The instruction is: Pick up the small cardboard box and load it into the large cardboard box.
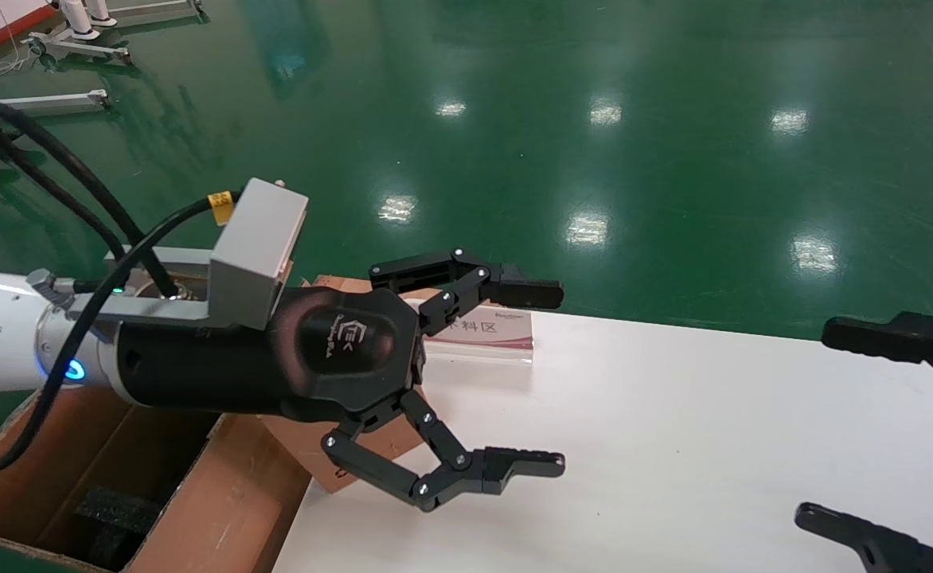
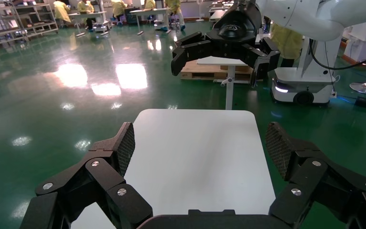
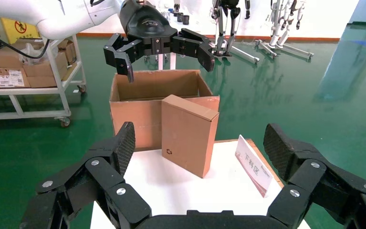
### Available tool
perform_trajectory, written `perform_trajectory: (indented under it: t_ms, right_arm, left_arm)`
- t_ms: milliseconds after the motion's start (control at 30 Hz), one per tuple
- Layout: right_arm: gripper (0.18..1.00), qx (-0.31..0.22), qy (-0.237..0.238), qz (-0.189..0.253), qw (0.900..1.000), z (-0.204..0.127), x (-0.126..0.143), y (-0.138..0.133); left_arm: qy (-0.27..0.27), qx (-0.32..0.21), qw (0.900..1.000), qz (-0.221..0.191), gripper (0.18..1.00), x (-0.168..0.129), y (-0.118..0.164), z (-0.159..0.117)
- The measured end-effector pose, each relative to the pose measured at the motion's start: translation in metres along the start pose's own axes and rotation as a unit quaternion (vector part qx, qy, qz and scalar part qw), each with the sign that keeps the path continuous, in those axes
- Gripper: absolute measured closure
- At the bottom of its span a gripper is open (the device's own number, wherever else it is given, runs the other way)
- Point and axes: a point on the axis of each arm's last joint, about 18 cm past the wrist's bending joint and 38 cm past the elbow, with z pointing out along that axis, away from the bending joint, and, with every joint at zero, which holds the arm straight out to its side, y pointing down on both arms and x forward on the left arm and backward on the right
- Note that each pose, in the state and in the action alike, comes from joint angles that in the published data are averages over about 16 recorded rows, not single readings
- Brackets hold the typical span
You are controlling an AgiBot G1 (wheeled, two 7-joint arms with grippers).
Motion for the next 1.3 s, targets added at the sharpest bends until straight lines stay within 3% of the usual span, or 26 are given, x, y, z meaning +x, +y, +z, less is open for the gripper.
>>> perform_trajectory:
  t_ms: [567, 833, 1000, 1300]
  right_arm:
    - [0.178, 0.0, 0.0, 0.0, 1.0, 0.0, 0.0, 0.0]
    - [0.178, 0.0, 0.0, 0.0, 1.0, 0.0, 0.0, 0.0]
    - [0.178, 0.0, 0.0, 0.0, 1.0, 0.0, 0.0, 0.0]
    - [0.178, 0.0, 0.0, 0.0, 1.0, 0.0, 0.0, 0.0]
  left_arm:
    - [-0.004, -0.01, 0.9999, 0.002, 0.184, -0.001, 0.001, -0.001]
    - [-0.025, -0.079, 0.9965, 0.007, 0.184, -0.01, 0.01, -0.004]
    - [-0.051, -0.164, 0.9851, 0.011, 0.184, -0.024, 0.021, -0.01]
    - [-0.108, -0.307, 0.9453, 0.019, 0.184, -0.055, 0.024, -0.028]
